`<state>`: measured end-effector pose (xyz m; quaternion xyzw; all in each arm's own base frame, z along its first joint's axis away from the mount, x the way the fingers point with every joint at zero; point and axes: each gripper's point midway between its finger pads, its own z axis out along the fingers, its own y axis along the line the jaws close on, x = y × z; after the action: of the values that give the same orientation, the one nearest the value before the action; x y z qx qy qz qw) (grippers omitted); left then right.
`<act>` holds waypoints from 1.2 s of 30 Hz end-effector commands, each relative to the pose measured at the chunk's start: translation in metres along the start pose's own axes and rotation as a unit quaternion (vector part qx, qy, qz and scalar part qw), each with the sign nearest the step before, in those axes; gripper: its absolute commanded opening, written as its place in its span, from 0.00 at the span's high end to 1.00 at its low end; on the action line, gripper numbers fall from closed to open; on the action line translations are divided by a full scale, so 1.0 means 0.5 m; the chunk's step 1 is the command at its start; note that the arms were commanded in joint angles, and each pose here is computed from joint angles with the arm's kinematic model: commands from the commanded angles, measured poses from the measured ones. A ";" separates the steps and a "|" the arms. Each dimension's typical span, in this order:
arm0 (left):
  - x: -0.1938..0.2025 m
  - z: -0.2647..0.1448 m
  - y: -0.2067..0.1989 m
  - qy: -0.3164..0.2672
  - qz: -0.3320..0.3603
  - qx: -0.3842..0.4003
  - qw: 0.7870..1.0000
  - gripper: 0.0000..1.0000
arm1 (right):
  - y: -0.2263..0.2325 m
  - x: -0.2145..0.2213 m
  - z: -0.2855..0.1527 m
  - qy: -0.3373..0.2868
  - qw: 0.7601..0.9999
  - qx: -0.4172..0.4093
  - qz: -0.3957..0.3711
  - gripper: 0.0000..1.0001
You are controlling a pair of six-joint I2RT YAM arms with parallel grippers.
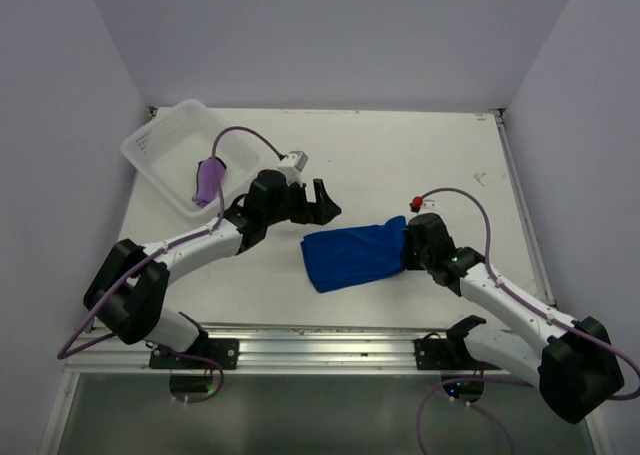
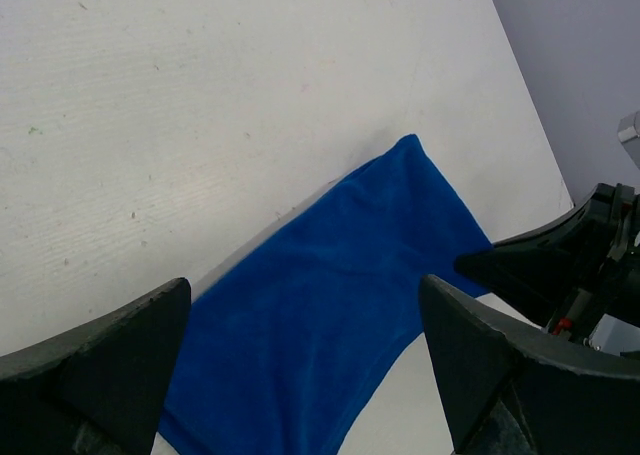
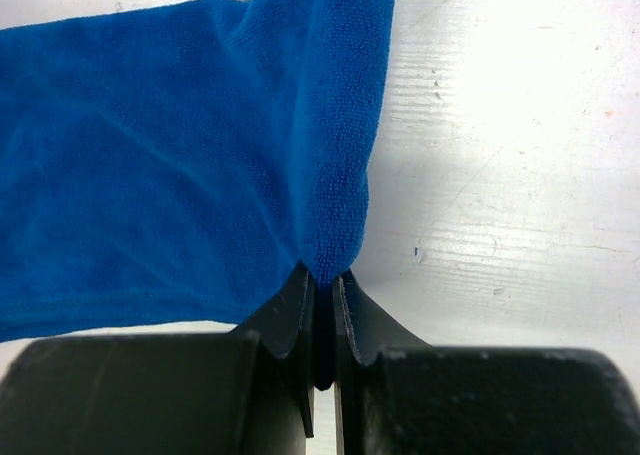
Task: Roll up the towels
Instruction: Roll the towel
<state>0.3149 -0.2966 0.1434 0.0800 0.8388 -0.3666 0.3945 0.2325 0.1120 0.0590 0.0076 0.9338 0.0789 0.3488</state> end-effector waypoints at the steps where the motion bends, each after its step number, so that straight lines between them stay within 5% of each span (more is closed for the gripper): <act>1: -0.046 0.000 -0.030 -0.021 0.022 0.014 0.999 0.00 | 0.014 -0.042 -0.003 -0.036 0.999 0.003 0.009 1.00; 15: -0.099 -0.002 -0.060 -0.006 0.041 0.006 0.999 0.00 | 0.011 -0.046 -0.007 -0.036 0.999 0.029 -0.026 1.00; 17: -0.082 0.000 -0.040 0.033 0.048 -0.024 0.998 0.01 | 0.015 -0.046 -0.008 -0.032 0.999 0.024 -0.029 1.00; 24: -0.158 0.006 -0.038 -0.016 0.068 -0.027 0.997 0.00 | 0.007 -0.048 -0.013 -0.024 0.998 0.037 -0.047 1.00; 36: -0.152 -0.014 0.040 -0.020 0.083 -0.083 0.993 0.01 | 0.003 -0.073 -0.054 -0.015 0.983 0.111 -0.148 1.00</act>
<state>0.3669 -0.2741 0.1830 0.1036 0.8538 -0.2773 0.4282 0.2427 0.1129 0.0911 -0.0570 0.9307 -0.0216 0.3608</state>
